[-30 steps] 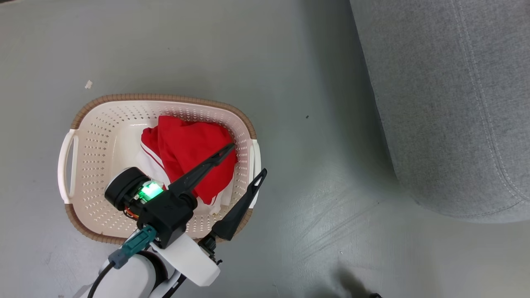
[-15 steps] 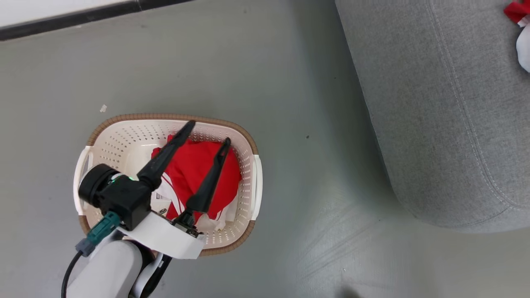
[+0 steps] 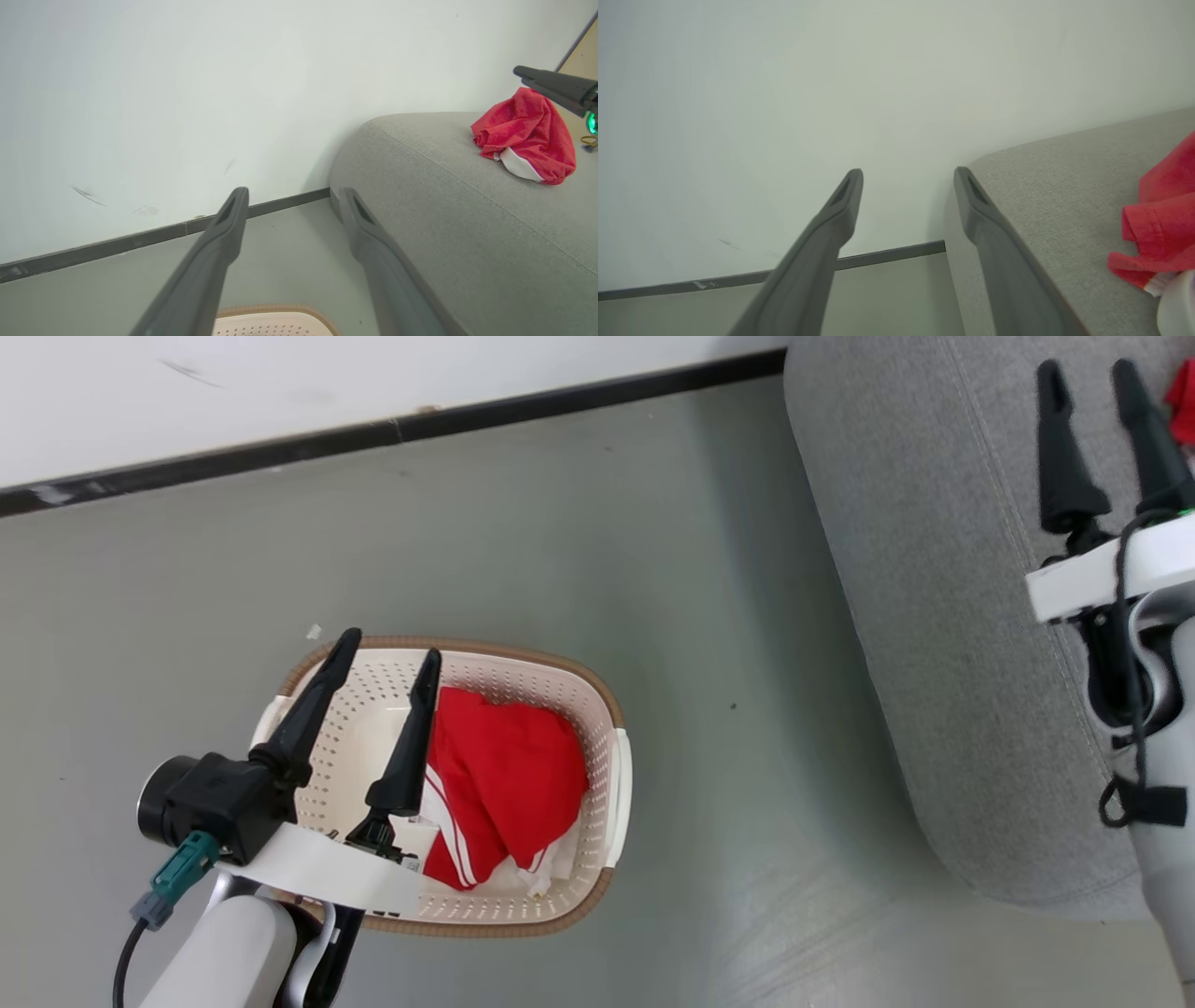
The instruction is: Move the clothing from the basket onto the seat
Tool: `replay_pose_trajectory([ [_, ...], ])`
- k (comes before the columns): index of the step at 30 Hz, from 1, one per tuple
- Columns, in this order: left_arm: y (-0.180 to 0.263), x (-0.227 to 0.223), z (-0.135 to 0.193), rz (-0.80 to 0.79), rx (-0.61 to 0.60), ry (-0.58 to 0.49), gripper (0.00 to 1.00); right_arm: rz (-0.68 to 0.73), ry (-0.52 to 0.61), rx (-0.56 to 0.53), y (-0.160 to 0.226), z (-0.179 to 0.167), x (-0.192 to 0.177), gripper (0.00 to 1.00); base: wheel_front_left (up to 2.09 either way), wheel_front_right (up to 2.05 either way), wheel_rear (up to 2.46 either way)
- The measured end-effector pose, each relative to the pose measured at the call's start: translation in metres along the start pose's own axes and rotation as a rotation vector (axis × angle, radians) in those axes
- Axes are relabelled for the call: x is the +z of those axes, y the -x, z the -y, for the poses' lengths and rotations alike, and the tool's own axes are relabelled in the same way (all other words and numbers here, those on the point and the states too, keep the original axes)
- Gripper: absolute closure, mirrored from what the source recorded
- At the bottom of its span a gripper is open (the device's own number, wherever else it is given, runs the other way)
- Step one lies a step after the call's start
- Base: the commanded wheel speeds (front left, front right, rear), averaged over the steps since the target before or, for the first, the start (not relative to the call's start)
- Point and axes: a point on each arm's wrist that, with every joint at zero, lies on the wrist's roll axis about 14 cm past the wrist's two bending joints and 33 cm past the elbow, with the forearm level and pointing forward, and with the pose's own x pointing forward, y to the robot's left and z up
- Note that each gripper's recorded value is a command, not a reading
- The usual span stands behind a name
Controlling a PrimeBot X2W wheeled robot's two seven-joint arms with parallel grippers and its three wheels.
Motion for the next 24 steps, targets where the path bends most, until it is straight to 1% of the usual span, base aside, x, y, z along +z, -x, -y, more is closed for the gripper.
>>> replay_pose_trajectory([
  [6, 0.014, 0.025, -0.014, 0.059, 0.090, -0.020, 0.00, -0.004, 0.002, 0.096, 0.009, -0.042, -0.001, 0.00, 0.00, 0.00, 0.00],
  [7, 0.021, 0.032, -0.019, 0.072, 0.114, -0.030, 0.00, -0.009, 0.000, 0.128, 0.013, -0.055, -0.002, 0.00, 0.00, 0.00, 0.00],
  [8, 0.025, 0.035, -0.022, 0.076, 0.128, -0.034, 0.00, -0.012, -0.007, 0.138, 0.016, -0.061, -0.003, 0.00, 0.00, 0.00, 0.00],
  [15, 0.053, 0.054, -0.039, 0.104, 0.222, -0.067, 0.00, -0.046, -0.060, 0.197, 0.040, -0.096, -0.014, 0.00, 0.00, 0.00, 0.00],
  [20, 0.073, 0.062, -0.042, 0.122, 0.268, -0.068, 0.00, -0.087, -0.102, 0.228, 0.063, -0.118, -0.025, 0.00, 0.00, 0.00, 0.00],
  [24, 0.089, 0.069, -0.043, 0.138, 0.296, -0.068, 0.00, -0.105, -0.114, 0.243, 0.079, -0.128, -0.029, 0.00, 0.00, 0.00, 0.00],
])
